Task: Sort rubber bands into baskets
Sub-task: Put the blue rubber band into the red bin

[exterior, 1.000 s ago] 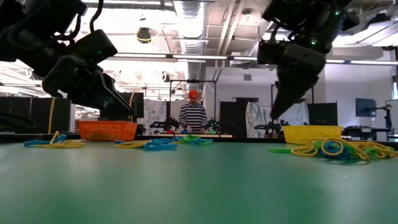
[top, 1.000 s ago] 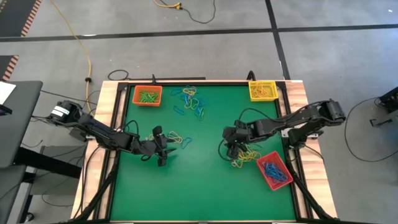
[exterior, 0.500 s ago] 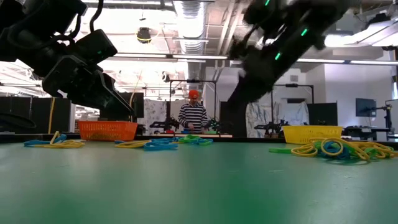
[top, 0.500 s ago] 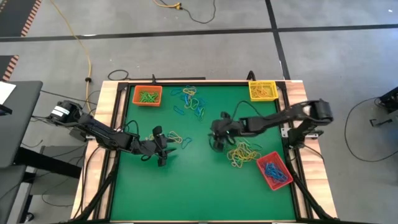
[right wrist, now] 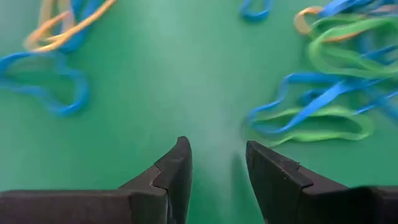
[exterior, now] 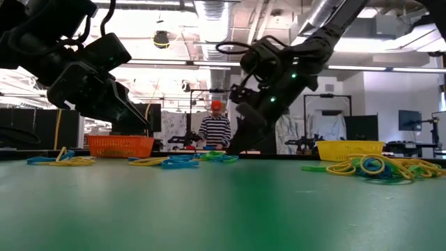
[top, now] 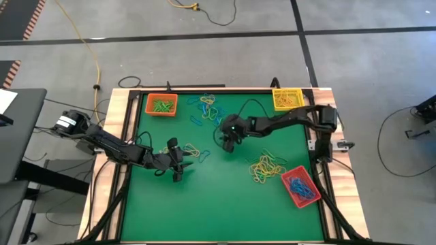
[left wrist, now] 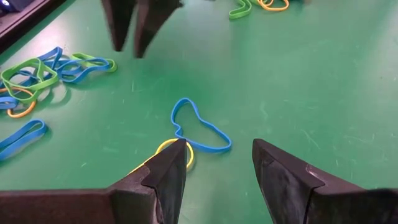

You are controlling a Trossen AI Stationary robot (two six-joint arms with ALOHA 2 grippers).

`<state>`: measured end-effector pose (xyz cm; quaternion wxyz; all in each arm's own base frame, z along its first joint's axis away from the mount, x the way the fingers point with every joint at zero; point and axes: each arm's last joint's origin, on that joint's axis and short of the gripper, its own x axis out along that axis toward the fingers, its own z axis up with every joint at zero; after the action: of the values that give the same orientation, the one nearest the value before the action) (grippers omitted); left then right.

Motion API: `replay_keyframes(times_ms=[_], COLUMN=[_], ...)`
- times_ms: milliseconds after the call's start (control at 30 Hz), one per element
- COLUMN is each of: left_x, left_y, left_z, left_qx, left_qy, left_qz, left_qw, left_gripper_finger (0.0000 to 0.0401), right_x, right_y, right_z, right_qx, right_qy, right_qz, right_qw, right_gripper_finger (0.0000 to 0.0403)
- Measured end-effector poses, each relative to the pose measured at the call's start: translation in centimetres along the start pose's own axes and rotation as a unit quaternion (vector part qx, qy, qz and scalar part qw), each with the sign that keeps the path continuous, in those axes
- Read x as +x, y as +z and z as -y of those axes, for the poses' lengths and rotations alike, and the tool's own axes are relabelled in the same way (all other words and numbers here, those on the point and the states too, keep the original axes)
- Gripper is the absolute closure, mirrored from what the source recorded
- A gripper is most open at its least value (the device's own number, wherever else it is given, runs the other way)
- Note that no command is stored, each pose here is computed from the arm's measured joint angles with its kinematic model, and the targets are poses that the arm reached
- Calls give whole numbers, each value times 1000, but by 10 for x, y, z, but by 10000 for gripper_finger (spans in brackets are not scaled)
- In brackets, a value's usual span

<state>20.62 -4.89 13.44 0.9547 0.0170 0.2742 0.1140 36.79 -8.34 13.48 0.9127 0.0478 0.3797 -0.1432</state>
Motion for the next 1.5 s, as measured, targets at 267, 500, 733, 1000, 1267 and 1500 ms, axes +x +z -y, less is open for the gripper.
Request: replay_keyframes(times_ms=[267, 500, 733, 1000, 1267, 1500], left_x=[0, 0, 0, 0, 0, 0], left_y=[0, 0, -2, -2, -2, 0], left_z=[0, 0, 0, 0, 0, 0], left_qx=[0, 0, 4, 5, -9, -33], left_qy=[0, 0, 2, -1, -1, -7], left_qz=[0, 0, -8, -11, -11, -2], left_qw=[1000, 1000, 1000, 1000, 1000, 999], left_gripper_finger=[227, 227, 227, 227, 227, 227], right_x=[4, 9, 30, 25, 2, -3], right_y=[17, 19, 9, 21, 32, 34], right_z=[20, 35, 33, 26, 23, 21], right_qx=[11, 48, 48, 17, 8, 6], right_qy=[-35, -24, -39, -42, -41, -35], right_qz=[22, 32, 6, 21, 17, 18], right_qw=[999, 998, 998, 999, 999, 999], right_gripper_finger=[223, 223, 234, 379, 389, 329])
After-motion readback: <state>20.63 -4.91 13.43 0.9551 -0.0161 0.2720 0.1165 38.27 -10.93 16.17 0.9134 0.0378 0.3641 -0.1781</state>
